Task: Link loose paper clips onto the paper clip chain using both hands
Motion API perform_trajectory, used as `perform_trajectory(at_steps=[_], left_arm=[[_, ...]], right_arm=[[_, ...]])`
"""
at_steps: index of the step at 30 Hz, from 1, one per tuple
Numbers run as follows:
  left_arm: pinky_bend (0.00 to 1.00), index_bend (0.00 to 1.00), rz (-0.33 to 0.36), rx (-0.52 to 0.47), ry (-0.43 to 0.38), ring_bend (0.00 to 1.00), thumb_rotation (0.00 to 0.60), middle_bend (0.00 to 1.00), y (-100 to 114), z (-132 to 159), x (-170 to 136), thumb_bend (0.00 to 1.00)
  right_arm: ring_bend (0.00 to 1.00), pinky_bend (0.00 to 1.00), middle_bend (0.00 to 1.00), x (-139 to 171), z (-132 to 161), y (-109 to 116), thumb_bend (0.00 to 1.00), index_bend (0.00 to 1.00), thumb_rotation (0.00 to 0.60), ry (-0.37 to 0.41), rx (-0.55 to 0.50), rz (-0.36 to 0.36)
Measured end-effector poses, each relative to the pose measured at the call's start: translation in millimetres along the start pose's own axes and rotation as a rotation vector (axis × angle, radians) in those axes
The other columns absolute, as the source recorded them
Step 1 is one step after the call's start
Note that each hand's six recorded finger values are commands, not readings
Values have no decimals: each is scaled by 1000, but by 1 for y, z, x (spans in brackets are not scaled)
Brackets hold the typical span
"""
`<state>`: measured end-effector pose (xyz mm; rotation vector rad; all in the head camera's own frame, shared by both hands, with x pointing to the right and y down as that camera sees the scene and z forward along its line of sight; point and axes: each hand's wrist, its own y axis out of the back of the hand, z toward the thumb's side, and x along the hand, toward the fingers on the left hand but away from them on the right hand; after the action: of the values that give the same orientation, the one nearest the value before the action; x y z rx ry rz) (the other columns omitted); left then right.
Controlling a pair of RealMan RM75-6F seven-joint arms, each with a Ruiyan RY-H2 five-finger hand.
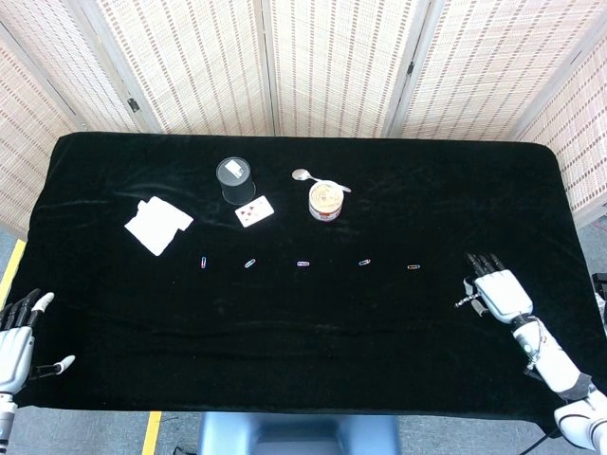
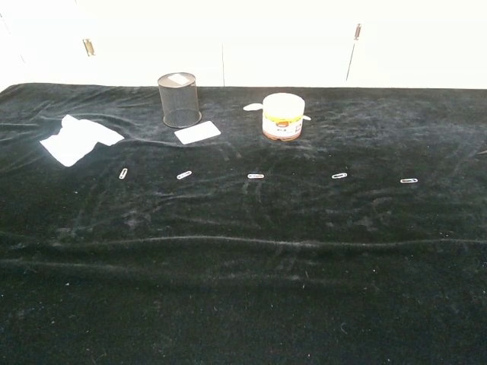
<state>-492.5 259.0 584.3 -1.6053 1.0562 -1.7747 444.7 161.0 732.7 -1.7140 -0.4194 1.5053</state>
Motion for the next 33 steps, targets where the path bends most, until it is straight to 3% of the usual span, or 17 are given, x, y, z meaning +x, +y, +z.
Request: perform_trajectory(at_steps=[11,16,26,33], left_arm=[[0,0,-1,-6,2,0,600,0,1,-1,0,86],[0,0,0,-13,4,0,600,0,2,-2,1,86],[0,0,0,-33,7,0,600,0,5,-6,1,86],[0,0,-7,-49,8,0,600,0,6,-9,1,86]], right_arm=[[61,0,82,-2,-2,6,467,716,600,-21,-22,-32],[73,0,123,-7,-3,22,501,769,600,-28,-55,-96],[83,0,150,-25,6,60,507,791,600,-26,-139,-215],[83,0,151,-50,38,76,508,791,600,8,-107,-244]])
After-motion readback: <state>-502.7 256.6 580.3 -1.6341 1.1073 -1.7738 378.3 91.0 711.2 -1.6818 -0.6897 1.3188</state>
